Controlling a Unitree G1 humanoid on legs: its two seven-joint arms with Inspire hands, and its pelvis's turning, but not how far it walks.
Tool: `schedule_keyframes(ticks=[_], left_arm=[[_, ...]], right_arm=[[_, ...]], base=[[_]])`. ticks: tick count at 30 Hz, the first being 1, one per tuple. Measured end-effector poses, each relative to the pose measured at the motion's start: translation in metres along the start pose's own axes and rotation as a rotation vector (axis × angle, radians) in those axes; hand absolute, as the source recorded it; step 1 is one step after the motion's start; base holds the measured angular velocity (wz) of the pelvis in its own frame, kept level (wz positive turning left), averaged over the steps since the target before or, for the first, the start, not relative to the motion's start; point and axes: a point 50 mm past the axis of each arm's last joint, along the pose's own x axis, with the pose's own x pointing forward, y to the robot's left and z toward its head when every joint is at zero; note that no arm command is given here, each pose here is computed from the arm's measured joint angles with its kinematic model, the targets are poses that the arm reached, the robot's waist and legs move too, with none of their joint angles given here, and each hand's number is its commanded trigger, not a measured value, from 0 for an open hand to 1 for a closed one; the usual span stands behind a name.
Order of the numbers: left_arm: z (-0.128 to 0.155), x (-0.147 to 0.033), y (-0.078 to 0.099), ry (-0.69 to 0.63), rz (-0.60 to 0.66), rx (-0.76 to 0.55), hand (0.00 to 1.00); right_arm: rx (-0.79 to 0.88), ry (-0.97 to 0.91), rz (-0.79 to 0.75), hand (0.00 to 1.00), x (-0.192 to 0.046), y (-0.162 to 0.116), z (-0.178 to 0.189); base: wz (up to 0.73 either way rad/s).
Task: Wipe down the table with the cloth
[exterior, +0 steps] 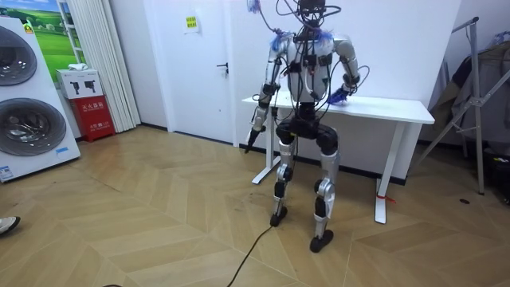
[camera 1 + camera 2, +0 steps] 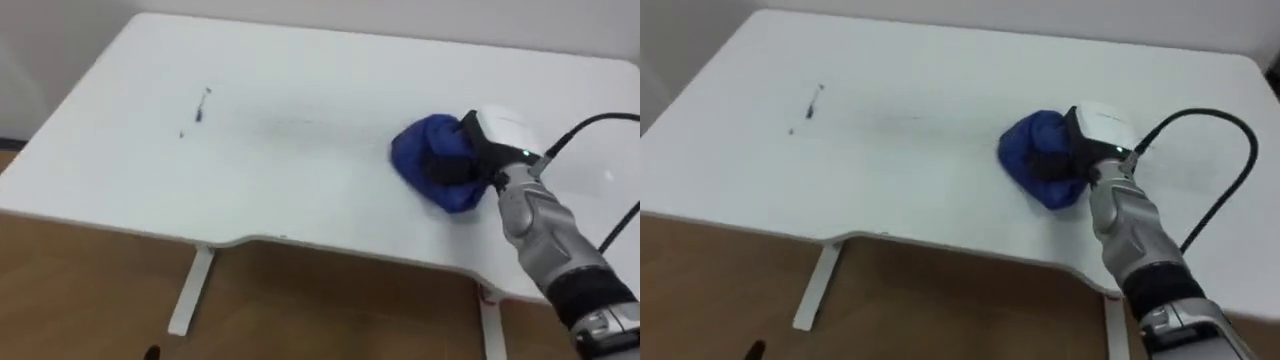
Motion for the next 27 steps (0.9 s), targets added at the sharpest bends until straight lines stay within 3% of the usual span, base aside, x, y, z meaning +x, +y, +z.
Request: schedule_keyframes(ticks=[2,4,7,11,17,22,27], left_arm=[[-0.015,-0.002,0.006,0.047,0.009,-0.004,0.00],[-0.026,-0.004,0.012,0.079,0.023,-0.021,0.00],[-0.032,-0.005,0.024,0.099,0.050,-0.058,0.00],[-0.028,-0.003,0.030,0.073,0.055,-0.068,0.00],[-0.002,0.002,0.025,0.003,0.027,-0.064,0.00],[0.033,0.006,0.005,-0.086,-0.042,-0.024,0.00],[0.034,0.006,0.000,-0.087,-0.081,-0.041,0.00]], right_arm=[[0.009,0.057,0.006,1.00,-0.004,0.004,-0.019],[0.040,0.225,0.037,1.00,-0.021,0.015,-0.068],[0.145,0.363,-0.003,1.00,-0.044,0.021,-0.108],[0.196,0.462,-0.011,1.00,-0.059,0.021,-0.132],[0.142,0.445,-0.033,1.00,-0.037,0.003,-0.117],[0.016,0.282,-0.044,1.00,0.004,-0.022,-0.062],[0.006,0.221,-0.082,1.00,0.022,-0.046,-0.040]], base=[[0.92],[0.80],[0.20],[0.07],[-0.20],[-0.24],[0.18]])
